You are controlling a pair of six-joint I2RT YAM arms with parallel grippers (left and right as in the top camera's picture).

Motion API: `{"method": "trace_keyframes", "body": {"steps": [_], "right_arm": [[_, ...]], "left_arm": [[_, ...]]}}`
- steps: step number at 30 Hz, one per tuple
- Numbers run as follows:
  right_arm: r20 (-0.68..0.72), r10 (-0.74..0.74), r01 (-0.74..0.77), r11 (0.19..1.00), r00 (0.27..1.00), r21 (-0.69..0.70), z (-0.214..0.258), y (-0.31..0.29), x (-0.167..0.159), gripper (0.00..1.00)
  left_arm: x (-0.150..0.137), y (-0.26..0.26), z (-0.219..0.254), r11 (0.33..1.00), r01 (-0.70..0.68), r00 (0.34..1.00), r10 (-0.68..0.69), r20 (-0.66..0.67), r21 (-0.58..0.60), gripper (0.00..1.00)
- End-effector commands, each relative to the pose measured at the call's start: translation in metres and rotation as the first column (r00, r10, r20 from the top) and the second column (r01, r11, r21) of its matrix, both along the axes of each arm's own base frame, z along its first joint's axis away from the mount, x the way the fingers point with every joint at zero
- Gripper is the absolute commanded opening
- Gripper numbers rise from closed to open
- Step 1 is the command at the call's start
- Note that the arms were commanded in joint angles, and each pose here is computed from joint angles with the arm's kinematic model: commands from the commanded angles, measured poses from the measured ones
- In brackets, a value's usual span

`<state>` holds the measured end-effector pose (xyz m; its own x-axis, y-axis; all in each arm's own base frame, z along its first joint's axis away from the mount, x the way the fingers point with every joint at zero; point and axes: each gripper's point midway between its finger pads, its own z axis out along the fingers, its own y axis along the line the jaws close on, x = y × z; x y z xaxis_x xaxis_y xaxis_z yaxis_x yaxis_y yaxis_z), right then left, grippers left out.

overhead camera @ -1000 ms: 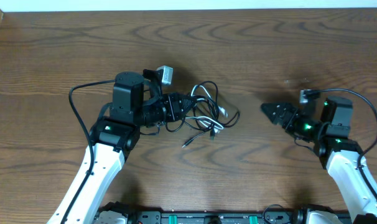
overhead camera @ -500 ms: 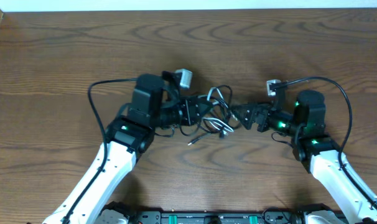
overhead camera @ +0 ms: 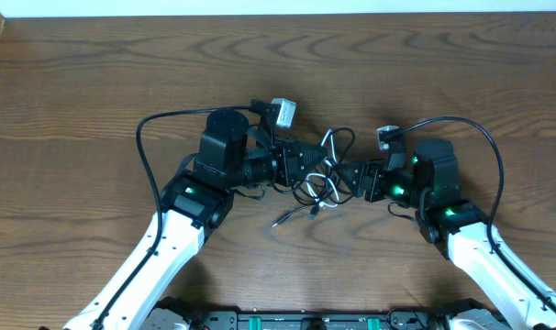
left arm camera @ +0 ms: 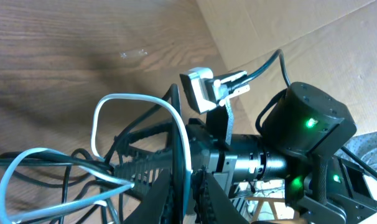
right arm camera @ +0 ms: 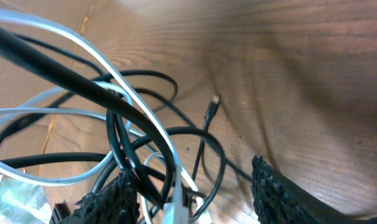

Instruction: Untangle cables

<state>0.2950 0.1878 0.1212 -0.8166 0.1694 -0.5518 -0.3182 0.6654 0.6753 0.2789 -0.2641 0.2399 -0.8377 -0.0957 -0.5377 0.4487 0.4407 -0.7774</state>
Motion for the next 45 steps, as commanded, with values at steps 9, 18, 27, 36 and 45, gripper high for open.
{"method": "trace_keyframes", "body": {"steps": [9,18,27,36,45], "right_arm": [[0.037,0.0,0.002,0.998,0.999,-0.064,-0.003,0.011,-0.002,0.53],[0.079,-0.165,0.177,0.967,0.983,-0.186,-0.016,-0.017,0.02,0.01],[0.142,-0.317,0.335,0.933,0.938,-0.133,0.005,-0.05,0.047,0.01],[0.182,-0.464,0.465,0.884,0.867,0.042,0.059,-0.096,0.056,0.01],[0.211,-0.518,0.475,0.851,0.829,0.223,0.115,-0.127,0.043,0.01]], "left_arm": [[-0.012,-0.015,0.011,0.998,0.05,0.999,-0.051,-0.018,-0.043,0.14],[-0.036,-0.041,0.045,0.971,0.189,0.98,-0.178,0.088,-0.144,0.15],[-0.049,-0.029,-0.007,0.979,0.201,0.979,-0.2,-0.032,0.02,0.24],[-0.029,0.042,-0.096,0.875,-0.11,0.968,0.202,-0.148,0.472,0.39],[-0.019,0.078,-0.113,0.748,-0.232,0.934,0.35,-0.073,0.621,0.39]]}}
